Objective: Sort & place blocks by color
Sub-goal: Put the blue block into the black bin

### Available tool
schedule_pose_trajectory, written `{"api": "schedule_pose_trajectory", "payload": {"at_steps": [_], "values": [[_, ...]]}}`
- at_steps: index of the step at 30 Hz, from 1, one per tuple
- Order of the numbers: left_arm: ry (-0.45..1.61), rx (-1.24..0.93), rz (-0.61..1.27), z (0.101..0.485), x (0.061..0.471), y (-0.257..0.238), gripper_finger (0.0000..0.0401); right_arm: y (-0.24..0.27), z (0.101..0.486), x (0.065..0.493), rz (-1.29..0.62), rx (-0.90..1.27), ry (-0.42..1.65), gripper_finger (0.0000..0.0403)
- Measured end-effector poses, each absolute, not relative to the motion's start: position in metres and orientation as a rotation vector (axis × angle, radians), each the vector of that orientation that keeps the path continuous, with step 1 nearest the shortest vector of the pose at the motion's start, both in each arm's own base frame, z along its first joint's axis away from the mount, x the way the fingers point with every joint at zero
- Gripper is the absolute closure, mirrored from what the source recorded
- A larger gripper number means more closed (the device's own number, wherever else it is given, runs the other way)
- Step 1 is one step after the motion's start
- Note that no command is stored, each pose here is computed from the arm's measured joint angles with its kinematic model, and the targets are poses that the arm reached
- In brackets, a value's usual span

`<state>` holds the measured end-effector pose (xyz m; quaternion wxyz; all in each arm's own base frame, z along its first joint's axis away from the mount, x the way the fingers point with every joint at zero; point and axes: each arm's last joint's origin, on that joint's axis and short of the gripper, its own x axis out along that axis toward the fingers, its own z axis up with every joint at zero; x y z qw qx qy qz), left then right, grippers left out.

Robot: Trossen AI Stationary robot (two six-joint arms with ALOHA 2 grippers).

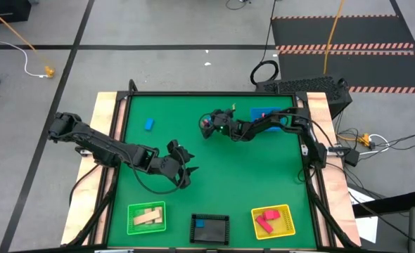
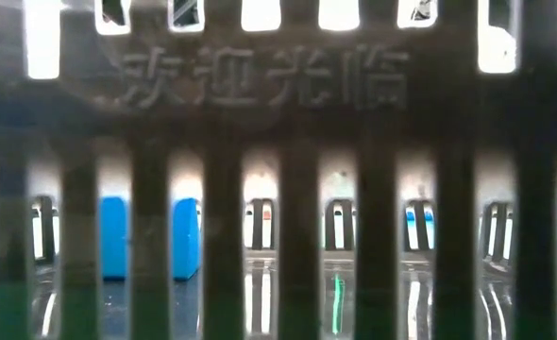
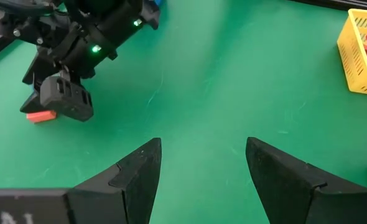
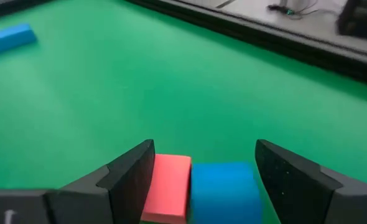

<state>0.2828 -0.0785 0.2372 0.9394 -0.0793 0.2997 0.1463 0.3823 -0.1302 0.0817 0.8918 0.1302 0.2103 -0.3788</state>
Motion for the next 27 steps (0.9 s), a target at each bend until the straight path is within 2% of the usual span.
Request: {"api": "schedule_pose_trajectory", "payload": {"at_steps": [4, 10, 17, 27], "values": [[0.618, -0.155, 0.299, 0.237, 0.282, -0.078, 0.0167, -0.134, 0.081, 0.380, -0.810, 0.244, 0.456, 0.0133], [0.639, -0.142, 0.302, 0.235, 0.281, -0.078, 0.0167, -0.137, 0.076, 0.375, -0.848, 0.319, 0.494, 0.0133], [0.646, -0.139, 0.303, 0.235, 0.281, -0.078, 0.0167, -0.134, 0.084, 0.377, -0.711, 0.412, 0.482, 0.0133], [0.651, -0.142, 0.306, 0.234, 0.280, -0.078, 0.0167, -0.131, 0.109, 0.370, -0.702, 0.397, 0.529, 0.0133]]}}
